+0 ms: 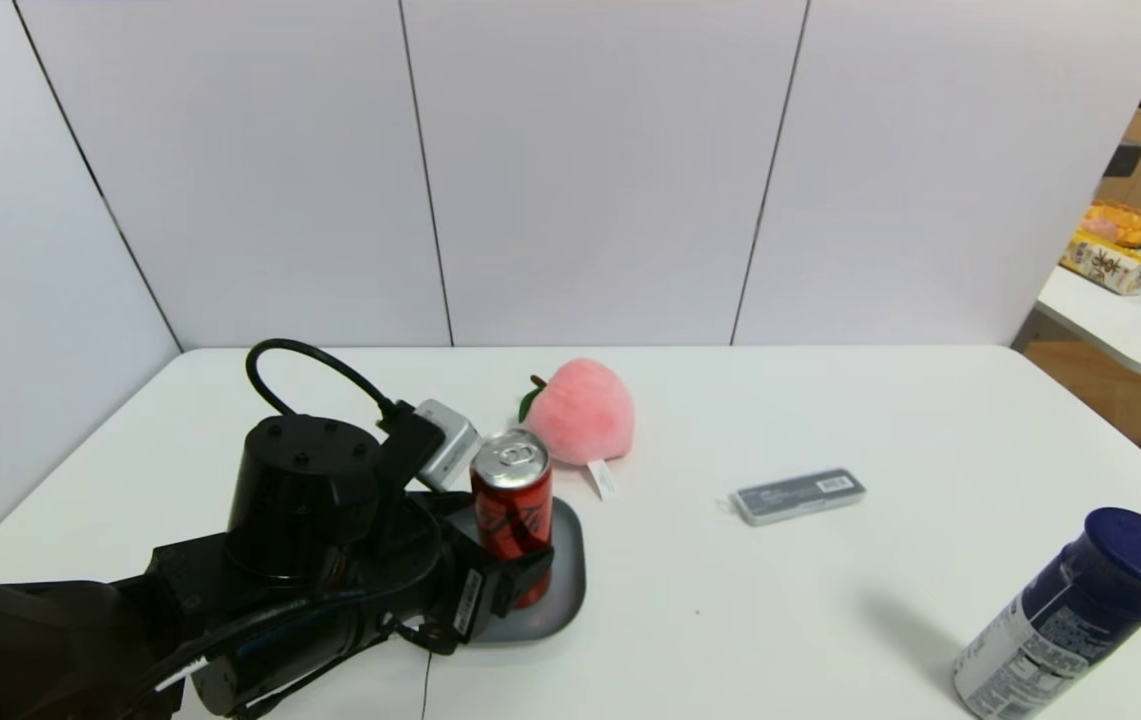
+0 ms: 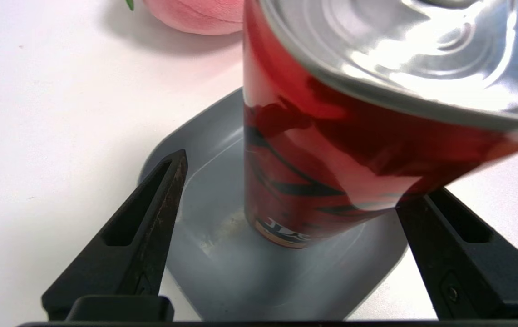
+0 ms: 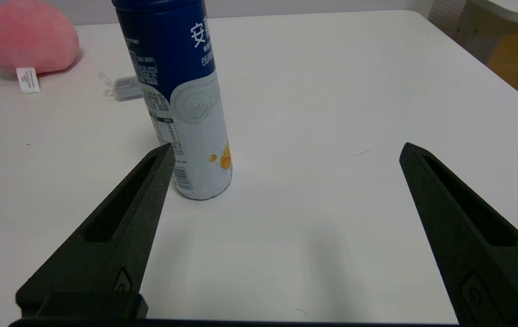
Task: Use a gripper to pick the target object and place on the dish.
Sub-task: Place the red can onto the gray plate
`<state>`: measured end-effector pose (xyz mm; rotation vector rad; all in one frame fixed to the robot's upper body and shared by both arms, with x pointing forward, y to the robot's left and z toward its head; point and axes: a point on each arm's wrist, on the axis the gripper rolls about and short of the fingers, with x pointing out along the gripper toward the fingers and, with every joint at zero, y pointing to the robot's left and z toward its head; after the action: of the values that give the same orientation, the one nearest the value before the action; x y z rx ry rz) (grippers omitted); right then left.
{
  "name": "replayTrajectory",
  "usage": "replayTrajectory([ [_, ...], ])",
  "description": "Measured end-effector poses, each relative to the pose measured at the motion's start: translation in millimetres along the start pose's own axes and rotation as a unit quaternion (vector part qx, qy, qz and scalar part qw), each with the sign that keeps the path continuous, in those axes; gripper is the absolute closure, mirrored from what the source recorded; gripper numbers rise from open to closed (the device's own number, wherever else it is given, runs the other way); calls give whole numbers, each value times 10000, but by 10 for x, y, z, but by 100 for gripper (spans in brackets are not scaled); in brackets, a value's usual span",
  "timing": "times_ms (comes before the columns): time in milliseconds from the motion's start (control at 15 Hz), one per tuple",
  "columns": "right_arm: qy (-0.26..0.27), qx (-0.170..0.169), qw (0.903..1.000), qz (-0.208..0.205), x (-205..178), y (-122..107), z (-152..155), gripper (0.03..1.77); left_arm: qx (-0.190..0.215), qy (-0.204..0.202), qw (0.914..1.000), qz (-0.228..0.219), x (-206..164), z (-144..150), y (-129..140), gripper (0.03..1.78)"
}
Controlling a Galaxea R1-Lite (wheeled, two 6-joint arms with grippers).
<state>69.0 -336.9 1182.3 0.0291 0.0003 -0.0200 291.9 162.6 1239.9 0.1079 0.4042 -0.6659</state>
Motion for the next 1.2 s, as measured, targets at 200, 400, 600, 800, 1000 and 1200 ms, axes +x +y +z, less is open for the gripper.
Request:
replayTrajectory([
  [200, -1, 0, 10000, 0, 0, 0, 0, 9, -16, -69, 10000, 33, -38, 28, 21, 23],
  [400, -1, -2, 10000, 0, 0, 0, 0, 9, -15, -111, 9999, 38, -84, 37, 25, 19],
  [600, -1, 0, 10000, 0, 0, 0, 0, 9, -13, -145, 9999, 34, -131, 38, 25, 16],
  [800, -1, -2, 10000, 2, 0, 0, 0, 9, -24, -195, 9998, 33, -196, 39, 26, 14],
  [1000, -1, -2, 10000, 0, 0, 0, 0, 9, -112, -445, 9989, 10, -332, 112, 24, 14],
  [1200, -3, 0, 10000, 0, 0, 0, 1, 9, -233, -959, 9951, 76, -586, 253, 50, 13],
])
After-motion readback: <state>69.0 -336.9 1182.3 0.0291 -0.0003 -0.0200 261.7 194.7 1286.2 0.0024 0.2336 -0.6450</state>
